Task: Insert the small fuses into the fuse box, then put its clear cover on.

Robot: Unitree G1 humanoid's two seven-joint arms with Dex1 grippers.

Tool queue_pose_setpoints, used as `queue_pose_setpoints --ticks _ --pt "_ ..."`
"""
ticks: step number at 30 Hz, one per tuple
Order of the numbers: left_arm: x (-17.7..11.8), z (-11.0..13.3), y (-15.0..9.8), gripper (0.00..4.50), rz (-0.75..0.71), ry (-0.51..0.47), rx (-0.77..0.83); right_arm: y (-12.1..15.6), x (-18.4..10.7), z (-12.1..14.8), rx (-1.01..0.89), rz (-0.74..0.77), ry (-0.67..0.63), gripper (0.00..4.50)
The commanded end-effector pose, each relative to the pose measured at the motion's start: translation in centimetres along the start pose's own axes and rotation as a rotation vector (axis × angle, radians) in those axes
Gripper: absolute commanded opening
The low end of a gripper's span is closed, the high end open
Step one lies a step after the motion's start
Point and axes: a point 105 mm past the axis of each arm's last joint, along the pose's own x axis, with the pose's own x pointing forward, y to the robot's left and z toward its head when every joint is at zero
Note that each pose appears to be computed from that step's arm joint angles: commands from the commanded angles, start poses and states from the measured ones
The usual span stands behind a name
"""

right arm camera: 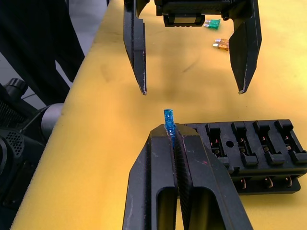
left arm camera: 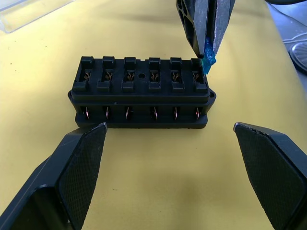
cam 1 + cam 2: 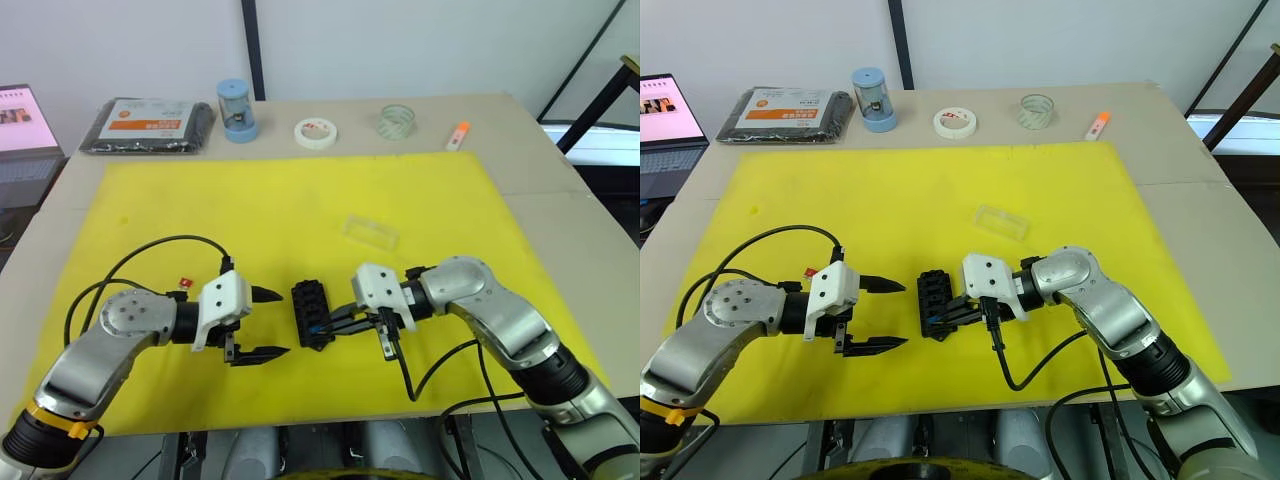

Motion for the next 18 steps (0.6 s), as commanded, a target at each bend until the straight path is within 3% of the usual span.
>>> queue_pose_setpoints --ticks 1,18 --pt "0.02 0.94 -0.03 4.45 -0.003 -0.021 0.033 -0.12 -0.03 0.33 -0.021 -0.010 -0.015 0.00" --pt "-0.06 1.03 0.26 4.45 0.005 -0.021 0.037 0.20 0.23 -0.62 -0.031 -0.004 0.003 0.00"
